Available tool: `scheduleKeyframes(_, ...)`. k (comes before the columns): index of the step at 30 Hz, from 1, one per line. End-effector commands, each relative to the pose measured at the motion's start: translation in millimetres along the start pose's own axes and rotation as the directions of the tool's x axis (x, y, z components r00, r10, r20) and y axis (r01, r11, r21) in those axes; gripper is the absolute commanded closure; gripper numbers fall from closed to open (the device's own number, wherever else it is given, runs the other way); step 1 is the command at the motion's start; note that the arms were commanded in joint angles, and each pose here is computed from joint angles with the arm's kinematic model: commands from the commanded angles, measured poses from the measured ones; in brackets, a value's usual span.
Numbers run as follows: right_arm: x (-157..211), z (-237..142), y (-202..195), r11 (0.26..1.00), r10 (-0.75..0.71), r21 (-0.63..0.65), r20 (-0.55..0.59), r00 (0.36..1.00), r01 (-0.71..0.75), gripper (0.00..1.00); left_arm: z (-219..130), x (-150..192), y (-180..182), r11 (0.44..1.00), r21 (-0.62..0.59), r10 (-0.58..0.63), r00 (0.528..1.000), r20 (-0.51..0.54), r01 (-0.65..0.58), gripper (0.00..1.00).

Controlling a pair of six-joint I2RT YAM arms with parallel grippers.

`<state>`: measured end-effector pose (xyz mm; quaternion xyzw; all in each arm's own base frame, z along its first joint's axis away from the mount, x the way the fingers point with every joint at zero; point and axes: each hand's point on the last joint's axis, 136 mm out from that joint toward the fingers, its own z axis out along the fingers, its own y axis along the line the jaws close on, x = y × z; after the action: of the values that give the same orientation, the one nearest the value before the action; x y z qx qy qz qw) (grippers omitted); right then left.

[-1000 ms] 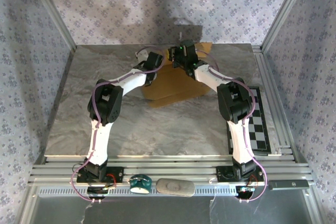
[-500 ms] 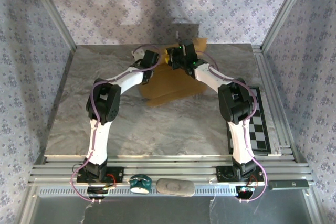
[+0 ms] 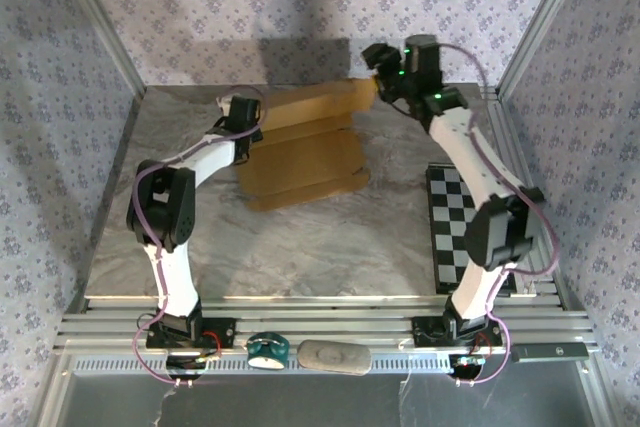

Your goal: Fold the paper box

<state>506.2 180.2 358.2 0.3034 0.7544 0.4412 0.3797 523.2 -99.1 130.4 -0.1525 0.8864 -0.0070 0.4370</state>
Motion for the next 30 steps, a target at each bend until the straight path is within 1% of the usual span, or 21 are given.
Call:
scheduleKeyframes(1,-18,-39,-10,0.972,-0.213,0.110,0.049,0.976,0.207,0.38,-41,-58,-38,0.962,0.271,-0.075,0.993,0.094,0.047,1.00)
scheduleKeyframes(3,-32,-63,-5,0.959,-0.264,0.132,0.097,0.960,0.250,0.38,-51,-72,-49,0.915,0.392,-0.132,0.988,0.080,0.090,1.00)
scheduleKeyframes(6,-50,-99,10,0.944,-0.313,0.168,0.177,0.933,0.284,0.38,-60,-88,-59,0.849,0.504,-0.196,0.980,0.019,0.160,1.00)
scheduleKeyframes(8,-57,-120,19,0.929,-0.352,0.198,0.214,0.911,0.313,0.37,-67,-97,-67,0.785,0.583,-0.245,0.969,-0.017,0.208,1.00)
scheduleKeyframes(10,-60,-134,28,0.922,-0.375,0.197,0.235,0.897,0.334,0.37,-69,-102,-71,0.721,0.636,-0.289,0.954,-0.084,0.275,1.00)
scheduleKeyframes(12,-62,-144,36,0.917,-0.393,0.184,0.248,0.885,0.355,0.37,-71,-103,-72,0.682,0.660,-0.308,0.942,-0.134,0.317,1.00)
scheduleKeyframes(15,-58,-151,44,0.909,-0.414,0.155,0.236,0.879,0.387,0.37,-74,-99,-70,0.663,0.653,-0.320,0.927,-0.196,0.366,1.00)
scheduleKeyframes(17,-52,-155,39,0.906,-0.419,0.159,0.211,0.883,0.392,0.37,-77,-96,-69,0.663,0.638,-0.321,0.919,-0.231,0.392,1.00)
scheduleKeyframes(20,-43,-154,35,0.903,-0.427,0.133,0.176,0.887,0.408,0.39,-83,-95,-71,0.641,0.649,-0.323,0.911,-0.257,0.410,1.00)
scheduleKeyframes(21,-43,-154,40,0.906,-0.422,0.103,0.185,0.887,0.410,0.39,-84,-95,-72,0.633,0.653,-0.321,0.909,-0.266,0.415,1.00)
scheduleKeyframes(24,-39,-147,33,0.917,-0.399,0.049,0.137,0.907,0.396,0.39,-87,-91,-76,0.624,0.654,-0.295,0.904,-0.310,0.428,1.00)
scheduleKeyframes(27,-39,-144,32,0.902,-0.430,0.003,0.107,0.896,0.433,0.38,-88,-87,-77,0.630,0.649,-0.269,0.903,-0.334,0.428,1.00)
scheduleKeyframes(30,-36,-142,28,0.873,-0.485,-0.019,0.075,0.871,0.487,0.38,-88,-81,-79,0.626,0.651,-0.246,0.901,-0.356,0.429,1.00)
